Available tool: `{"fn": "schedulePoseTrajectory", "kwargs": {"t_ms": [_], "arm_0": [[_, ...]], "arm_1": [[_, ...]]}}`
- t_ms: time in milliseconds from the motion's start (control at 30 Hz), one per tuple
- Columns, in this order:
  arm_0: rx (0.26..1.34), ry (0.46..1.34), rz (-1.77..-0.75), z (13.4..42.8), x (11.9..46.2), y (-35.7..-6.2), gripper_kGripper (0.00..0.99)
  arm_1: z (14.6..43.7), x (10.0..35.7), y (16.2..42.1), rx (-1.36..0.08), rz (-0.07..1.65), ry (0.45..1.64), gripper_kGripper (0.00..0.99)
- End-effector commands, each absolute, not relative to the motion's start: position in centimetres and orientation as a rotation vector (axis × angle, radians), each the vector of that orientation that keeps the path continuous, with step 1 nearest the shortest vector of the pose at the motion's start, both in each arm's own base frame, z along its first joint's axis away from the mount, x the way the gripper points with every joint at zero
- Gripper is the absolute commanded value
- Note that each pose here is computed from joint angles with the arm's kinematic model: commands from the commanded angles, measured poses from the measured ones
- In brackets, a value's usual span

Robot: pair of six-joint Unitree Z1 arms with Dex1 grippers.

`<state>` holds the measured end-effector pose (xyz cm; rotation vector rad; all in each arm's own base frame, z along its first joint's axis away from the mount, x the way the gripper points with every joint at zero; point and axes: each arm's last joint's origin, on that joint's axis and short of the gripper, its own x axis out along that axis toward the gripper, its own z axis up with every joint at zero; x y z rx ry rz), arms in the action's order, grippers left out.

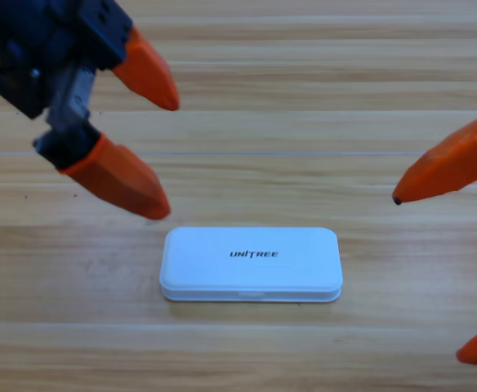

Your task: Clean up eraser and pencils

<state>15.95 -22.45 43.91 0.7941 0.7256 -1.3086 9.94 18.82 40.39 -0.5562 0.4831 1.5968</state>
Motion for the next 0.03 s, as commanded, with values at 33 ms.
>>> {"fn": "schedulePoseTrajectory", "kwargs": {"t_ms": [33], "arm_0": [[0.821, 0.659, -1.345, 41.93, 14.18, -22.63, 0.99]], "arm_1": [[39.34, 10.41, 19.51, -0.548, 1.61, 0.521, 0.974]]}}
